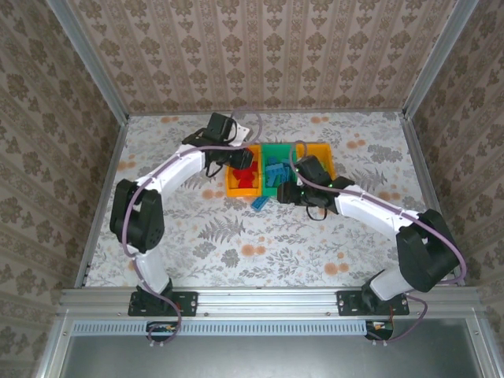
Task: Sort the legos into containers by color
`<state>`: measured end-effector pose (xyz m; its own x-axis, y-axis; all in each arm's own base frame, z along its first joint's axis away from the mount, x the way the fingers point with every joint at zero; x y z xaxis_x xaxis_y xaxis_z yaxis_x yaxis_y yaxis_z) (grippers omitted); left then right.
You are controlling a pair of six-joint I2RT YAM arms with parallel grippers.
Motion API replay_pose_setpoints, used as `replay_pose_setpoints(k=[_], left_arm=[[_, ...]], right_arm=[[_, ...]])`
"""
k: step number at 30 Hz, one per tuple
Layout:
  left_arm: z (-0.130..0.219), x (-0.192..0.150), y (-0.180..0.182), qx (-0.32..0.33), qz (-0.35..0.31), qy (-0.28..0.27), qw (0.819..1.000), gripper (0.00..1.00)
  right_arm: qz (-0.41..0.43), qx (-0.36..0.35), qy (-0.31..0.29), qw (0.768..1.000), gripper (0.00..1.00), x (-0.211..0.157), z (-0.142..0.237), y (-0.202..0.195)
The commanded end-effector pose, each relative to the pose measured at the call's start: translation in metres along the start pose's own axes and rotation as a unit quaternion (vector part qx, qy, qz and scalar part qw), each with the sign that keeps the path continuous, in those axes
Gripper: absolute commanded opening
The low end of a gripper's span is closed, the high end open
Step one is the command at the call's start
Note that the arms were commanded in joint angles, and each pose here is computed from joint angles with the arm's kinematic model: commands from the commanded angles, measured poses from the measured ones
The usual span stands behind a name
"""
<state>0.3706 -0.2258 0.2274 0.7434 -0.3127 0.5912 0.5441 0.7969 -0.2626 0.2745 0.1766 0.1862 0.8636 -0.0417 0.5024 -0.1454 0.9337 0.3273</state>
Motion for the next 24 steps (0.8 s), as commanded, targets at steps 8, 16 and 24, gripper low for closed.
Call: replay_pose_setpoints(k=[8,16,24], left_arm=[[-0.025,0.017,0.034,-0.031,0.097,0.011,0.995,0.37],[-0.017,0.017,0.032,-0.042,0.111,-0.003,0.993,0.58],[0.008,0.006,0.025,-0.034,0.111,-0.039,0.993,1.00]], right_arm=[[-0.039,-0.023,0.012,0.999,0.65,-0.024,-0.037,0.036],[-0.047,-0.026,0.020,0.998,0.68,-0.026,-0.056,0.059],[-0.067,-0.029,0.016,0.997,0.73,-0.024,-0.069,0.070]])
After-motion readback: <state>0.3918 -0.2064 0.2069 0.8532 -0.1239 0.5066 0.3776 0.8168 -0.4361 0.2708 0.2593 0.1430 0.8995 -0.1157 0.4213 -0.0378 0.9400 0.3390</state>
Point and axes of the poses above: each hand's point on the last joint's axis, 136 mm out from that joint toward the fingers, its own z axis back along the fingers, its own y axis along the line the jaws close on, x = y × z, the point moved 10 cm from there along z, back along the fingers, and after that the axes turned 4 degrees about z, right-handed, at the moved point
